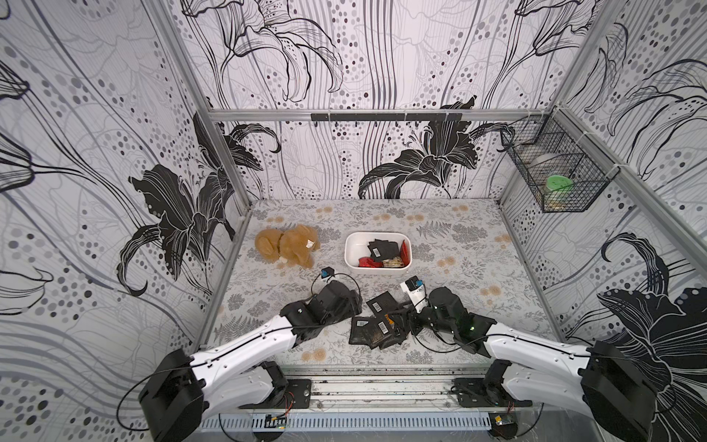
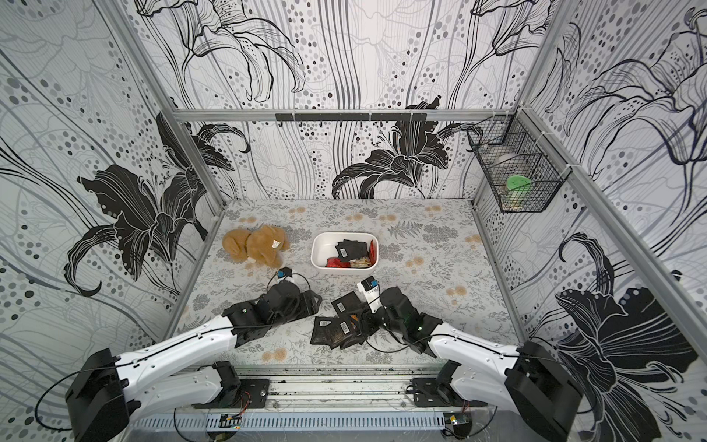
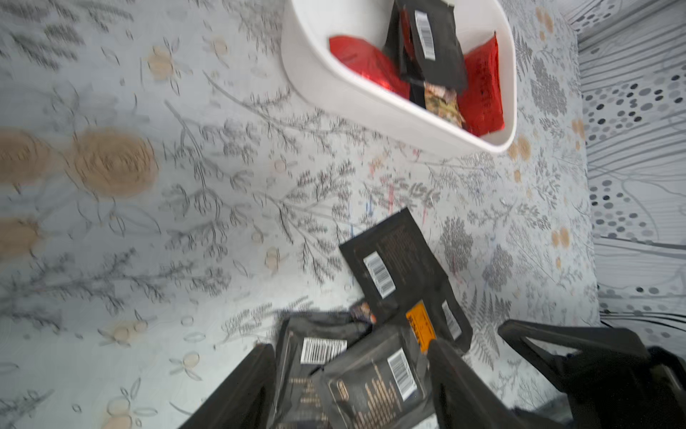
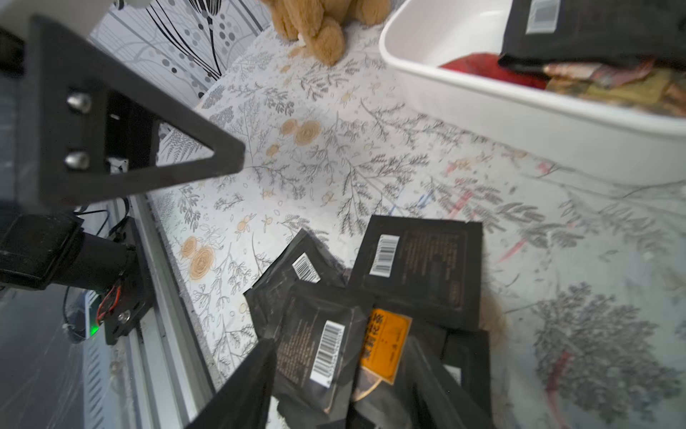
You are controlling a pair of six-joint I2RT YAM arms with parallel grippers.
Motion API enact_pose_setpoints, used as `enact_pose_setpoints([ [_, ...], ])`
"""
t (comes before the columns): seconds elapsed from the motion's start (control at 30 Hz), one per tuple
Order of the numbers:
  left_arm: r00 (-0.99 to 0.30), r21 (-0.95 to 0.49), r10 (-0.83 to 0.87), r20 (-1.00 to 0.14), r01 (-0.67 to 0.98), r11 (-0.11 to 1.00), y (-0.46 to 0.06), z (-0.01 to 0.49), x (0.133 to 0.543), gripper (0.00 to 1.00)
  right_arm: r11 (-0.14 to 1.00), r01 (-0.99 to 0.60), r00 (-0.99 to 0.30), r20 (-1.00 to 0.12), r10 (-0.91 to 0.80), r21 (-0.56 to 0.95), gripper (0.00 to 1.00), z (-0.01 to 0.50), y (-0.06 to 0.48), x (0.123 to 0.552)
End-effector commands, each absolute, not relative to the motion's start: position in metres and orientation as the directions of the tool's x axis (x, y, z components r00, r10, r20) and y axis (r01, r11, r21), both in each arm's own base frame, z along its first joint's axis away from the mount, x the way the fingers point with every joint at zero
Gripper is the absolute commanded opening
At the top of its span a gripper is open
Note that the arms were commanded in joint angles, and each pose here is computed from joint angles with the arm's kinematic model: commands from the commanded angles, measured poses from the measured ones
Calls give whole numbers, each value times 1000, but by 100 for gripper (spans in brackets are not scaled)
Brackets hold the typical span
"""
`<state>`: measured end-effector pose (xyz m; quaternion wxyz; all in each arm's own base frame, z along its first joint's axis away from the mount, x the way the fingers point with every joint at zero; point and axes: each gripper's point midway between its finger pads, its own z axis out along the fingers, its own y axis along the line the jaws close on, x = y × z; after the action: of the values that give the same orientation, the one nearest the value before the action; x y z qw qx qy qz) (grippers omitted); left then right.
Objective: Put the tea bags into the storage box
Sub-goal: Pick up the tea bag from the center of the board.
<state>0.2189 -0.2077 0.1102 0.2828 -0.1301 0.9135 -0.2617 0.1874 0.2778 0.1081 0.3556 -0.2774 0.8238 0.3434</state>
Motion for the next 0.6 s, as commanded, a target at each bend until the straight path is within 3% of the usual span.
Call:
enact_pose_setpoints([
  [0.0, -771, -733, -539, -339, -142, 665, -224, 120, 208, 68, 630, -713, -579, -766, -281, 307, 37, 92, 280, 179],
  [0.1, -781, -780, -560, -275, -159, 605, -232, 110, 191, 63, 634, -715, -591, -740, -321, 295, 16, 81, 285, 178],
  [0.2, -801, -770, -542, -254, -171, 615, -240, 99, 179, 60, 612, -731, -593, -725, -350, 302, 7, 78, 294, 174],
  [0.57, -841, -736, -486, -236, -172, 655, -264, 77, 160, 55, 629, -732, -589, -709, -388, 263, 3, 70, 295, 177],
])
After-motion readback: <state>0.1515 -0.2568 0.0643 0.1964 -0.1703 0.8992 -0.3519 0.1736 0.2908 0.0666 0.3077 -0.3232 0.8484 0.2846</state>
